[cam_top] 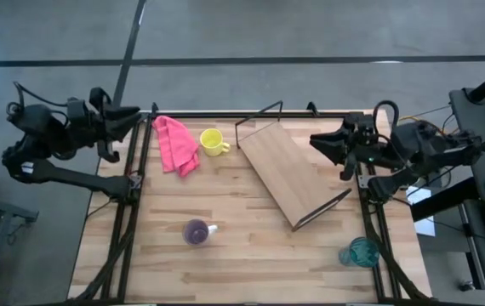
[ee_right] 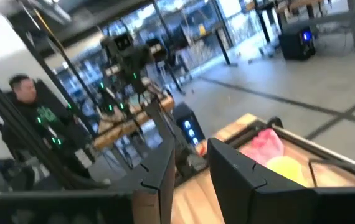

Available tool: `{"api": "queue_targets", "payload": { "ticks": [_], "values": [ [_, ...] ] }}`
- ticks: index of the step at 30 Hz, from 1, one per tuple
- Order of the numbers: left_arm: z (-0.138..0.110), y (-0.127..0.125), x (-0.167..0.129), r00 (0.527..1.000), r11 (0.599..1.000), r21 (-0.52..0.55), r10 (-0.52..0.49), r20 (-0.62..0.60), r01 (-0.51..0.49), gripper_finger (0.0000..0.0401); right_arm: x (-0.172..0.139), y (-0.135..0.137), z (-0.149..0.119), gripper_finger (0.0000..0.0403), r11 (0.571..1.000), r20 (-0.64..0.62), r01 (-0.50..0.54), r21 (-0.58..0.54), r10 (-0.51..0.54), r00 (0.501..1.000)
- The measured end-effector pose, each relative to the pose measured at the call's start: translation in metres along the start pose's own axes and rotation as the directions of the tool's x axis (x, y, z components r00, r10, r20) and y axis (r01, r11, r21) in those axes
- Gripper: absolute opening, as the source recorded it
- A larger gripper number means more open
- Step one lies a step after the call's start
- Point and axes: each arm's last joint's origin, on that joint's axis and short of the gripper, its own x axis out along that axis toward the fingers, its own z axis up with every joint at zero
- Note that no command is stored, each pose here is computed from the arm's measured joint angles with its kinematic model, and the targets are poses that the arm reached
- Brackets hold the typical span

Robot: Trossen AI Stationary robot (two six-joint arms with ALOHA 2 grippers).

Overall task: Stack small to large cups/mugs on shelf
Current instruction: Put the blue cup on the shelf

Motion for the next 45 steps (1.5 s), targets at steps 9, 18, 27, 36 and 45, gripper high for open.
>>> {"api": "queue_targets", "payload": {
  "ticks": [9,18,27,36,45],
  "values": [
    [0.0,0.001,-0.002,1.0,0.999,-0.033,0.0,0.003,0.0,0.0073,0.009,0.005,-0.001,0.0091,0.983,-0.194,0.095,-0.157,-0.125,0.973],
    [-0.001,-0.001,0.002,1.0,1.0,-0.022,-0.001,-0.009,0.001,0.0073,0.025,-0.001,-0.035,0.0091,0.953,-0.423,0.23,-0.198,-0.295,0.857],
    [-0.001,0.0,0.0,1.0,1.0,-0.023,-0.001,-0.003,0.001,0.0073,0.027,-0.006,-0.048,0.0091,0.932,-0.504,0.307,-0.19,-0.362,0.784],
    [0.005,0.006,-0.015,0.999,0.999,-0.042,0.0,0.044,0.002,0.0073,0.03,-0.002,-0.045,0.0091,0.944,-0.475,0.291,-0.155,-0.33,0.816],
    [0.008,0.011,-0.029,0.997,0.998,-0.057,0.002,0.083,0.002,0.0073,0.036,0.001,-0.046,0.0091,0.946,-0.46,0.315,-0.078,-0.314,0.83]
  ]
}}
